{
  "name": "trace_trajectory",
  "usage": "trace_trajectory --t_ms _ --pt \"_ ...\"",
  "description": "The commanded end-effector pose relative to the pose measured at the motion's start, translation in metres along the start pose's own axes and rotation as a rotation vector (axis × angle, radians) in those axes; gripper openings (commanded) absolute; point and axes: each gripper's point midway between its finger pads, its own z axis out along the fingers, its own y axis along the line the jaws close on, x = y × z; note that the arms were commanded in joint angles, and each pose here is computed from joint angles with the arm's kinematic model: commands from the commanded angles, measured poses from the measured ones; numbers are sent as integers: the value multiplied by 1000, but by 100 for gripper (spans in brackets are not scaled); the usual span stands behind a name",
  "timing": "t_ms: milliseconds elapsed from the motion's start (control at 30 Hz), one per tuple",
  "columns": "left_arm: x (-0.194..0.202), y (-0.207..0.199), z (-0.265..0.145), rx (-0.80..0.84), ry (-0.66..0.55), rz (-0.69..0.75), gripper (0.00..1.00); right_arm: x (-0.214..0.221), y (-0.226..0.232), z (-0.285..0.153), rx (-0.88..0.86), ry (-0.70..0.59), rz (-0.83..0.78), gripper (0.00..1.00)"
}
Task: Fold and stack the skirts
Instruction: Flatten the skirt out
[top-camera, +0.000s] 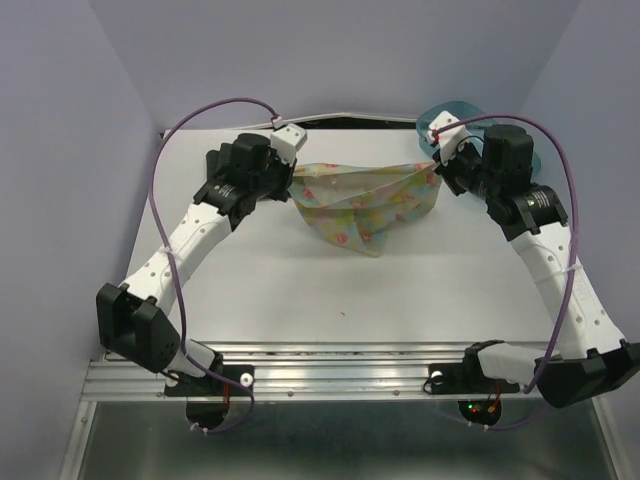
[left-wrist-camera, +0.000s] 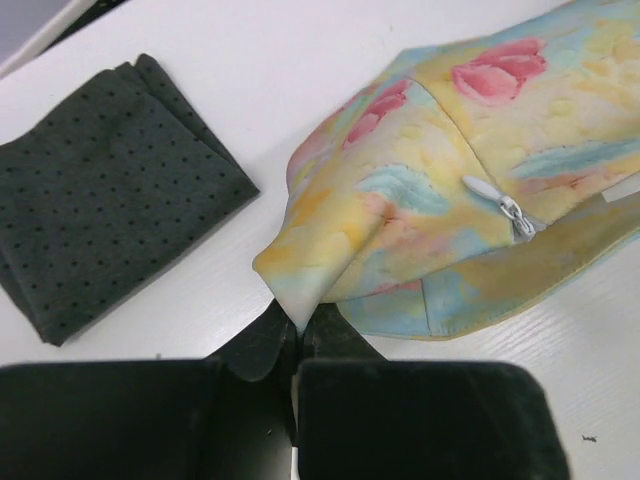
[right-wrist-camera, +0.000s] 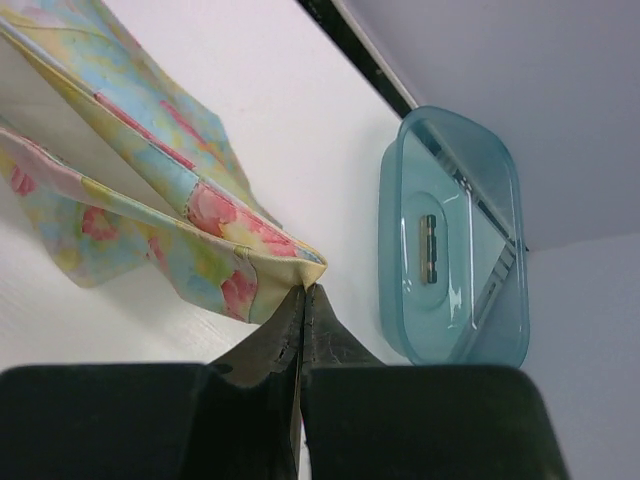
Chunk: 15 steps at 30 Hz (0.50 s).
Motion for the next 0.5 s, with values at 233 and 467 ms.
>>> trace_trajectory --t_ms 233,467 --pt "-11 65 -43 -276 43 64 23 -56 -87 -18 309 -177 127 1" --pt "16 35 -15 -55 121 19 0 -59 -44 -10 94 -220 146 1"
